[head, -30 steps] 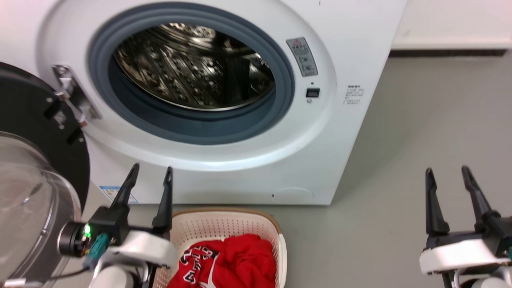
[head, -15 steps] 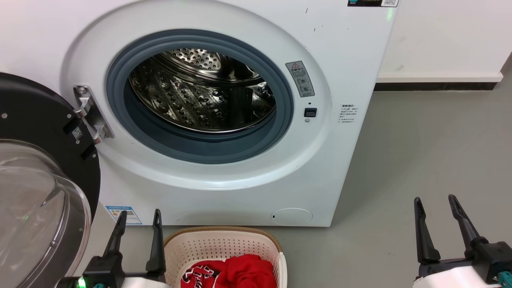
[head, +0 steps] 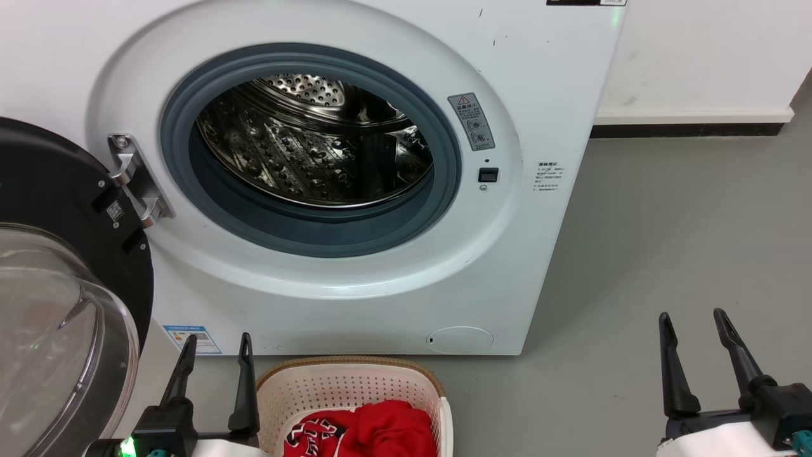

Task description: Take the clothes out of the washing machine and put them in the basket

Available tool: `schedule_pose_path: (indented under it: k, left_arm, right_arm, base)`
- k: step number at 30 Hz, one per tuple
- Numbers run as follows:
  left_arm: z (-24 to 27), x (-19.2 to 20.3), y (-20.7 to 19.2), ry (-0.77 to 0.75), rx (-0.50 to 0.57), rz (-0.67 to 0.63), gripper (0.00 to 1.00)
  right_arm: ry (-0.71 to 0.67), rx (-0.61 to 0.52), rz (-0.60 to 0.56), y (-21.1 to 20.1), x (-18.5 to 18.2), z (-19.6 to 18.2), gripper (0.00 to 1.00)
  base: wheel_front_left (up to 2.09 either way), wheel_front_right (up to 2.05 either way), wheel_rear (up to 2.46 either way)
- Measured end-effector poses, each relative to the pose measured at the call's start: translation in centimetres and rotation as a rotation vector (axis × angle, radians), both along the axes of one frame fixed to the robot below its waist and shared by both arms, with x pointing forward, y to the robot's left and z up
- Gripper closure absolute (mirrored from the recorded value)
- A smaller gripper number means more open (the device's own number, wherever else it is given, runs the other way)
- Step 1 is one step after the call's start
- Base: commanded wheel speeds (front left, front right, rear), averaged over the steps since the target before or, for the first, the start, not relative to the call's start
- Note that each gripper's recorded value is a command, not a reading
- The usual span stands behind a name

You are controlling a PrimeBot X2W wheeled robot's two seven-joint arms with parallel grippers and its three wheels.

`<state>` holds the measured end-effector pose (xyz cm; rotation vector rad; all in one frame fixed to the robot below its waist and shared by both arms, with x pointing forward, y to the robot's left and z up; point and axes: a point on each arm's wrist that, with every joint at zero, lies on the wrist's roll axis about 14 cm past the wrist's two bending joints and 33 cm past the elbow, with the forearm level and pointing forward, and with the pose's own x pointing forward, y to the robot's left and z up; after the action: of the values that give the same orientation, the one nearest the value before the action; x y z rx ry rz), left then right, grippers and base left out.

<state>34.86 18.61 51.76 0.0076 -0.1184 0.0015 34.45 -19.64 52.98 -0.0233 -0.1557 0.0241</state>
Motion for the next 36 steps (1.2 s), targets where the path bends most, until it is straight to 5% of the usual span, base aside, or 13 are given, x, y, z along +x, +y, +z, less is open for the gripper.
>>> schedule_pose_path:
  k: [11,12,18,36]
  left_arm:
    - [-0.2,0.2,0.2,0.007,-0.003,0.011,0.0]
    - [-0.3,0.2,0.2,0.009,-0.004,0.009,1.0]
    - [-2.9,-0.5,0.3,0.101,-0.037,0.021,1.0]
    - [-3.5,0.3,1.2,0.147,-0.395,0.054,1.0]
  right_arm:
    - [0.001,-0.001,-0.003,-0.1,0.0,0.0,0.0]
    - [0.002,-0.002,-0.003,-0.1,0.0,0.0,1.0]
    - [0.075,0.031,-0.009,-0.1,-0.5,-2.3,1.0]
    - [0.122,0.398,-0.043,-1.0,0.1,-3.2,1.0]
  base:
    - [0.0,0.0,0.0]
    - [0.0,0.0,0.0]
    - [0.0,0.0,0.0]
    - [0.0,0.0,0.0]
